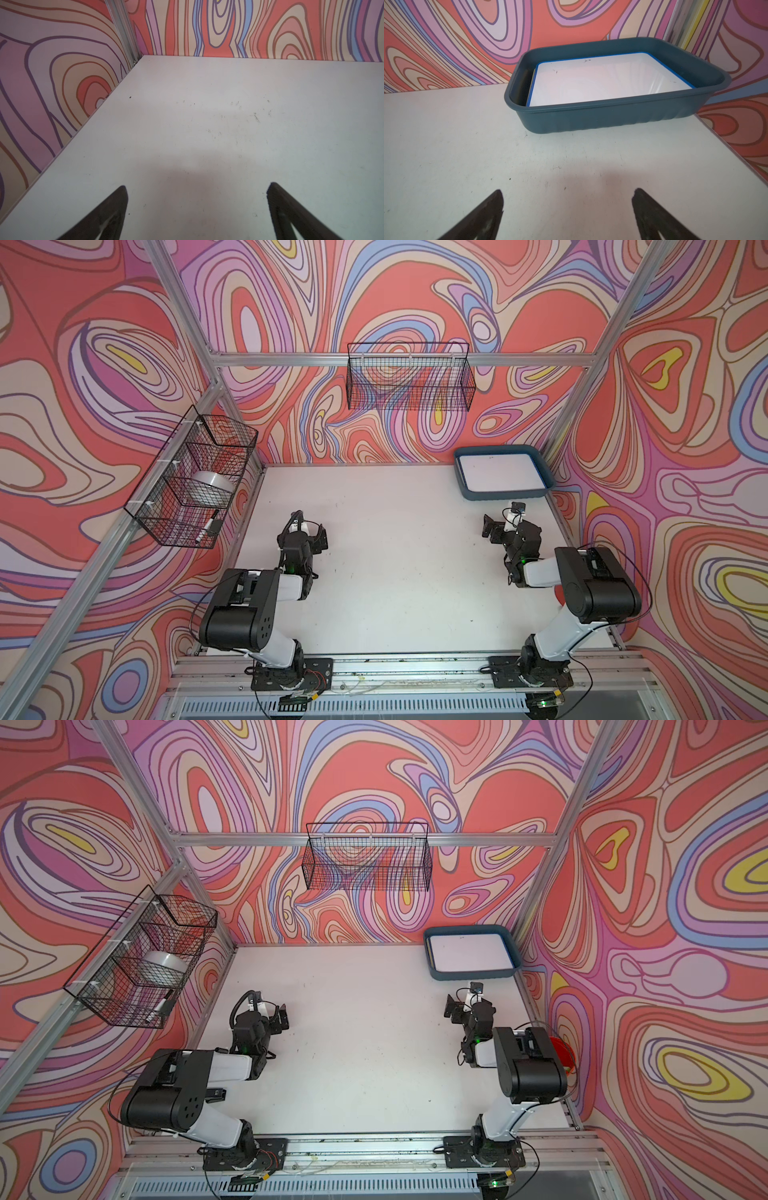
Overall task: Put the whiteboard into the storage box
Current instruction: Reset both arms
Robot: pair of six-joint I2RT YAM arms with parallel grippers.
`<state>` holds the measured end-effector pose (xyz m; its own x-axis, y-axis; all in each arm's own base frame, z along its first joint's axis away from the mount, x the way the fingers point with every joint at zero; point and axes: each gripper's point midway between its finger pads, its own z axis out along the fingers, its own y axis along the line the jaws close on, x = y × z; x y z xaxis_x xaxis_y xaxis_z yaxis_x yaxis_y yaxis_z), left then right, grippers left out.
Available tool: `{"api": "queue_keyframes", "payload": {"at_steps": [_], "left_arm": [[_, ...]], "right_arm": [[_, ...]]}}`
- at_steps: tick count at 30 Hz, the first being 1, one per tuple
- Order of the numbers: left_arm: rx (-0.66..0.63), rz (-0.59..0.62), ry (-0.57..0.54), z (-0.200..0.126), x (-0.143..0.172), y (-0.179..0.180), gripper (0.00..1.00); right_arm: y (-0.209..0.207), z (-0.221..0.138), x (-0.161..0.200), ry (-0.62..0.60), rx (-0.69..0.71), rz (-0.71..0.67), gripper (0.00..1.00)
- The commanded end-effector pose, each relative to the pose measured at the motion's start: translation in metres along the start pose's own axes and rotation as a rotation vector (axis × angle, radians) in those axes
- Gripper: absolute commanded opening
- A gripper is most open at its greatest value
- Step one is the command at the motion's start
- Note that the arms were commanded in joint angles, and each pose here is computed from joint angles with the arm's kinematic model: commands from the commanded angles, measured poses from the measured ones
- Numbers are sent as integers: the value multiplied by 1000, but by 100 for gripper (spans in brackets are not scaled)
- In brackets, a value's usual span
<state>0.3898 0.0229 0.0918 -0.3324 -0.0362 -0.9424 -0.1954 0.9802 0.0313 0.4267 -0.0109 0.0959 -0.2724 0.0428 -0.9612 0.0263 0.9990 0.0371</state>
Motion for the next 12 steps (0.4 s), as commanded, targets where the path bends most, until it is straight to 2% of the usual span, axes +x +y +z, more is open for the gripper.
{"api": "queue_keyframes", "payload": {"at_steps": [1, 12], "left_arm": [[-6, 11, 3, 0, 1, 2, 100], [9, 16, 1, 0, 0, -1, 100]], "right_arm": [[4, 3, 3, 15, -15, -13, 98], [4, 3, 3, 16, -17, -13, 98]]}}
